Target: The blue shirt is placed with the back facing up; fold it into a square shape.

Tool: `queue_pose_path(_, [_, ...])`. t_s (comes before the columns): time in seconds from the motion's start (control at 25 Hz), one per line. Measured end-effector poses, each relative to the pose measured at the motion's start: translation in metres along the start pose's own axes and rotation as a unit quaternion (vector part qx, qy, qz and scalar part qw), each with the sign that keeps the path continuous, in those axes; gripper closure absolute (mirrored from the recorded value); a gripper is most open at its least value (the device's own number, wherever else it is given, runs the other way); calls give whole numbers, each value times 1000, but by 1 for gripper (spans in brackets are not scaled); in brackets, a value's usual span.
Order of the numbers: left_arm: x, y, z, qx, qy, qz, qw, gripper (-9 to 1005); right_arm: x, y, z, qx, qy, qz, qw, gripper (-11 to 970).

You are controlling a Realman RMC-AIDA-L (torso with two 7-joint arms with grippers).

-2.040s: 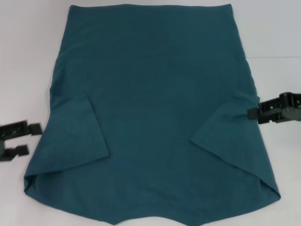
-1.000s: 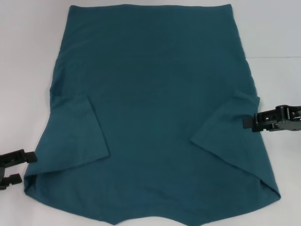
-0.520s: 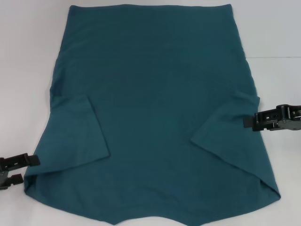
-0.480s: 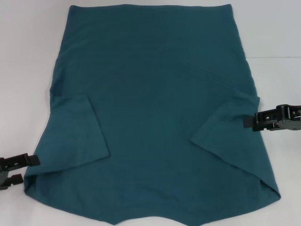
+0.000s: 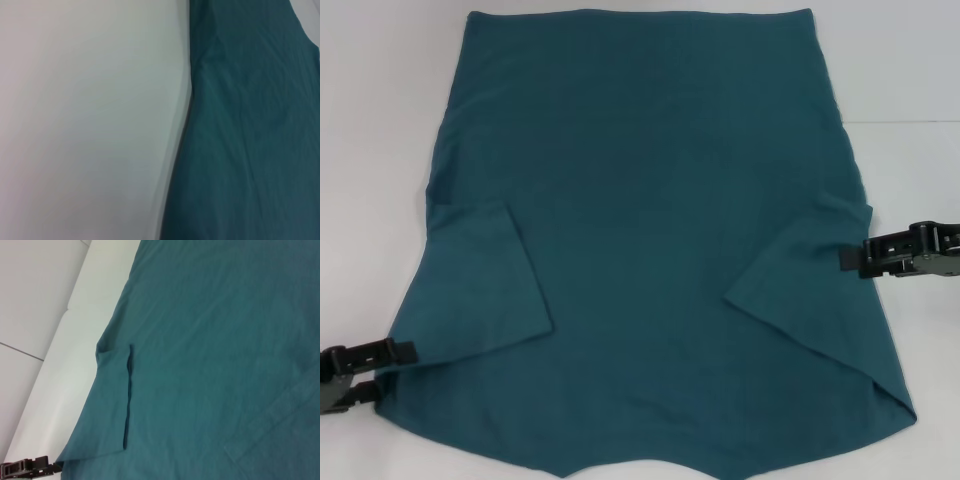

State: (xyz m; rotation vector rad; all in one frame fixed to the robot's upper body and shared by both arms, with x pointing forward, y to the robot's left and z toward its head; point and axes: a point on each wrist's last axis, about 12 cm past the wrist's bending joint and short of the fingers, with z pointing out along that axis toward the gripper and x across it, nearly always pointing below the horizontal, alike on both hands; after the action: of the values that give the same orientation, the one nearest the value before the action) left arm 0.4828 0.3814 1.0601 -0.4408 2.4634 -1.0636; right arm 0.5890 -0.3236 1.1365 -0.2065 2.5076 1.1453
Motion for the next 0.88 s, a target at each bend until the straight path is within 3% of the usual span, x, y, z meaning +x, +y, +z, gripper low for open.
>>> queue_pose_path(0.52, [-8,-21,26,27,34,20,999,48,1,-1,0,-1,0,2,1000,453])
queue_pose_path(0.72, [-12,-27,23,55,25,20,998,48,1,-1,-1,-2,-5,3,1000,453])
queue_pose_path(0.88, [-12,-24,15,62,13,9,998,48,1,-1,-1,-2,-5,2,1000,453])
